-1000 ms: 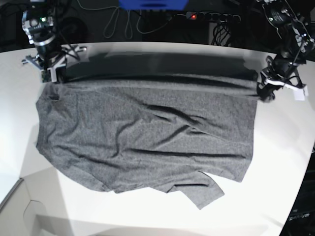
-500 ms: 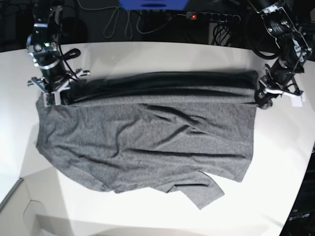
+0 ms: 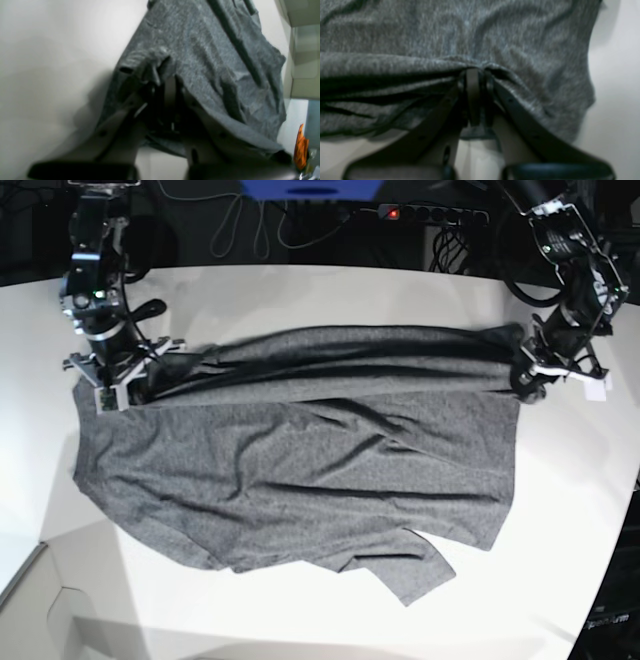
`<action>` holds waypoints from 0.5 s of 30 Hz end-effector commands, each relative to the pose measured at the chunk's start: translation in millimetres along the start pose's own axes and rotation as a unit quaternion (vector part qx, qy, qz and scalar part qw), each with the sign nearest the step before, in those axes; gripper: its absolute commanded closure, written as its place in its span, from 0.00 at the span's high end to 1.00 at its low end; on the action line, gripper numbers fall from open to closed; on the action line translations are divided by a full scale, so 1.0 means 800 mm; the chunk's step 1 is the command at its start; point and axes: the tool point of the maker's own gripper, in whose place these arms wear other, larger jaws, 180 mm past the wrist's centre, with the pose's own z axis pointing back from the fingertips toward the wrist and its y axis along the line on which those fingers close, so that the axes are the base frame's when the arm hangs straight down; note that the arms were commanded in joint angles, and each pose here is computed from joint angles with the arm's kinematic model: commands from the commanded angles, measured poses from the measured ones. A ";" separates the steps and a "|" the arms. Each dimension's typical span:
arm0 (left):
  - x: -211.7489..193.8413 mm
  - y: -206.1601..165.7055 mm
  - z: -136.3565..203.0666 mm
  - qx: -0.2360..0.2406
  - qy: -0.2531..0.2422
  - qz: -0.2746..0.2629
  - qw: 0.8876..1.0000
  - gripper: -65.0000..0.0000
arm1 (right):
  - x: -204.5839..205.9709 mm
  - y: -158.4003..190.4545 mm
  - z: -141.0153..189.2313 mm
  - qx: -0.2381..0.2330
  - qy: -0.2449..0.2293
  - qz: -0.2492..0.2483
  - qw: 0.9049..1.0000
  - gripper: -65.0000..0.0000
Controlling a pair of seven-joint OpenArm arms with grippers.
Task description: Layout the t-shirt on the table in an organized manner, then fold the t-shirt properly
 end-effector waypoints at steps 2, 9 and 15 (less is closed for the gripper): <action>0.016 -0.010 0.001 -0.011 -0.009 -0.023 1.000 0.00 | 0.016 -0.011 0.002 -0.010 -0.024 0.002 1.000 0.00; -0.013 0.010 -0.006 0.003 0.035 -0.023 0.999 0.16 | -0.003 -0.010 0.009 -0.006 -0.005 0.011 1.000 0.00; -0.017 0.021 0.006 0.014 0.038 -0.032 0.999 0.45 | -0.013 -0.005 0.012 0.004 0.003 0.015 1.000 0.03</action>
